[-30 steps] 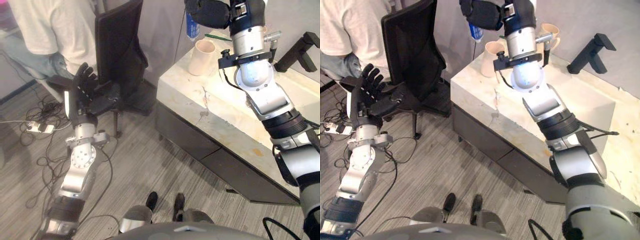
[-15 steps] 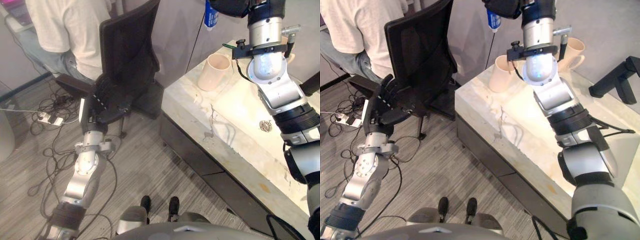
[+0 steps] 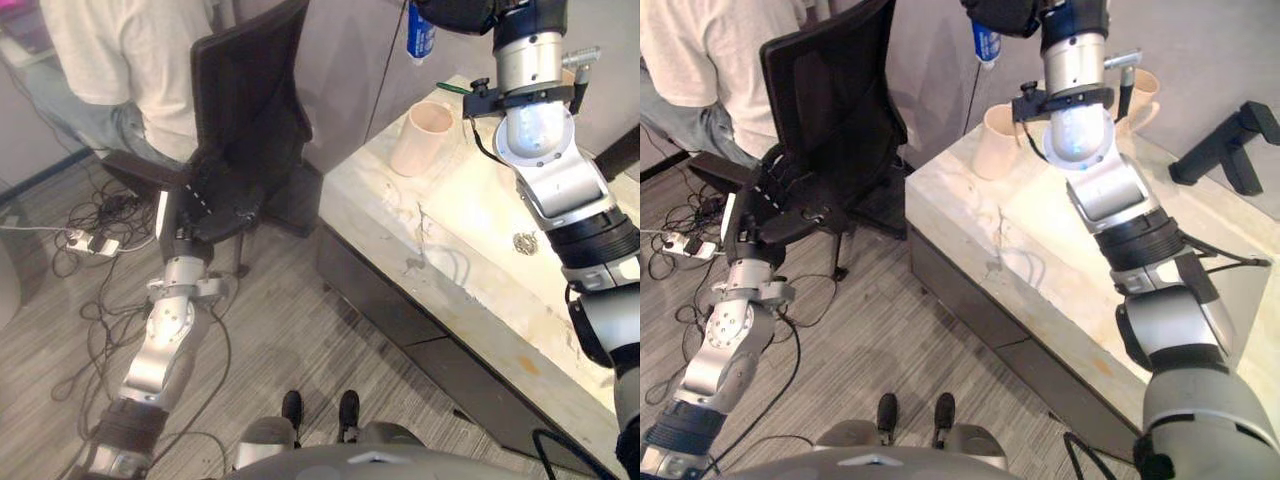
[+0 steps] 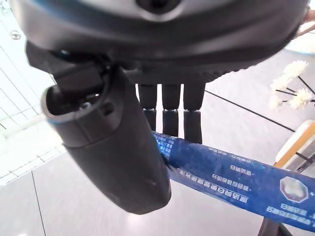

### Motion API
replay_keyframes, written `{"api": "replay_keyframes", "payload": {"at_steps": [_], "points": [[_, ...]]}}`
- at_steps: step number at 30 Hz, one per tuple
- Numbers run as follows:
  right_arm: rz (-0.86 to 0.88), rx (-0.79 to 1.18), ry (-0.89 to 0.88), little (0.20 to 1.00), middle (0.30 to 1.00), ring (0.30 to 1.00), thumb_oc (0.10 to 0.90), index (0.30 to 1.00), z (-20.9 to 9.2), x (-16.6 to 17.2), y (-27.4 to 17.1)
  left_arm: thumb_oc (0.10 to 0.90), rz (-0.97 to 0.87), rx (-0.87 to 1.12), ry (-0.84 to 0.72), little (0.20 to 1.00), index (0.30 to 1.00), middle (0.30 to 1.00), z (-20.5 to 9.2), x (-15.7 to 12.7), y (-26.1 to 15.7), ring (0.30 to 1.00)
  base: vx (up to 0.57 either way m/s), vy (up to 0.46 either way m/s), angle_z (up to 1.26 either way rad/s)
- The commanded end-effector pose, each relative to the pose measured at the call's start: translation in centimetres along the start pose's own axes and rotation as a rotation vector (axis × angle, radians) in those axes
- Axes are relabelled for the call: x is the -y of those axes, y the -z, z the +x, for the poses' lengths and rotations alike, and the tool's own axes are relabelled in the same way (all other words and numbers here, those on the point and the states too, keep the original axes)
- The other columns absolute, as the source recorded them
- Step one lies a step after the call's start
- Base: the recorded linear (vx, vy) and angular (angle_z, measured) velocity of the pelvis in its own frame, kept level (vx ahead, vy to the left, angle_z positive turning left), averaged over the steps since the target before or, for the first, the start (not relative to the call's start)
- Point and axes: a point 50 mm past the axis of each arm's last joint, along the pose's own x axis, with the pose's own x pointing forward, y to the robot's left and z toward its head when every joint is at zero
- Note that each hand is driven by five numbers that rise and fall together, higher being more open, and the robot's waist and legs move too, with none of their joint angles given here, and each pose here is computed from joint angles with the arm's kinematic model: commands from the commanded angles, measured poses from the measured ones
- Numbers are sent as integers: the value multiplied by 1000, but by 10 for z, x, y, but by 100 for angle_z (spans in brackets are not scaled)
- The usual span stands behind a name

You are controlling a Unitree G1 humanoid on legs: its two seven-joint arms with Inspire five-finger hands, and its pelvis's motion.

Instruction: Organize the bathroom.

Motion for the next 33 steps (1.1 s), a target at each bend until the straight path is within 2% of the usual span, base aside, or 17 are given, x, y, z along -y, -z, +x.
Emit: {"api": "replay_keyframes", "payload": {"at_steps": [1, 21, 33], "points": [[-24, 164, 134, 300, 300, 300, 400, 300, 16, 32, -31, 800, -23, 160, 88, 900, 900, 900, 4, 12, -31, 900, 32, -16, -18], [26, 73, 98, 300, 300, 300, 400, 300, 6, 18, -8, 800, 1, 122, 75, 900, 900, 900, 0, 8, -25, 900, 51, -44, -3], [-8, 11, 106, 300, 300, 300, 400, 300, 0, 22, 9, 800, 20, 98, 64, 900, 900, 900, -7, -4, -21, 900, 84, -67, 11]]}}
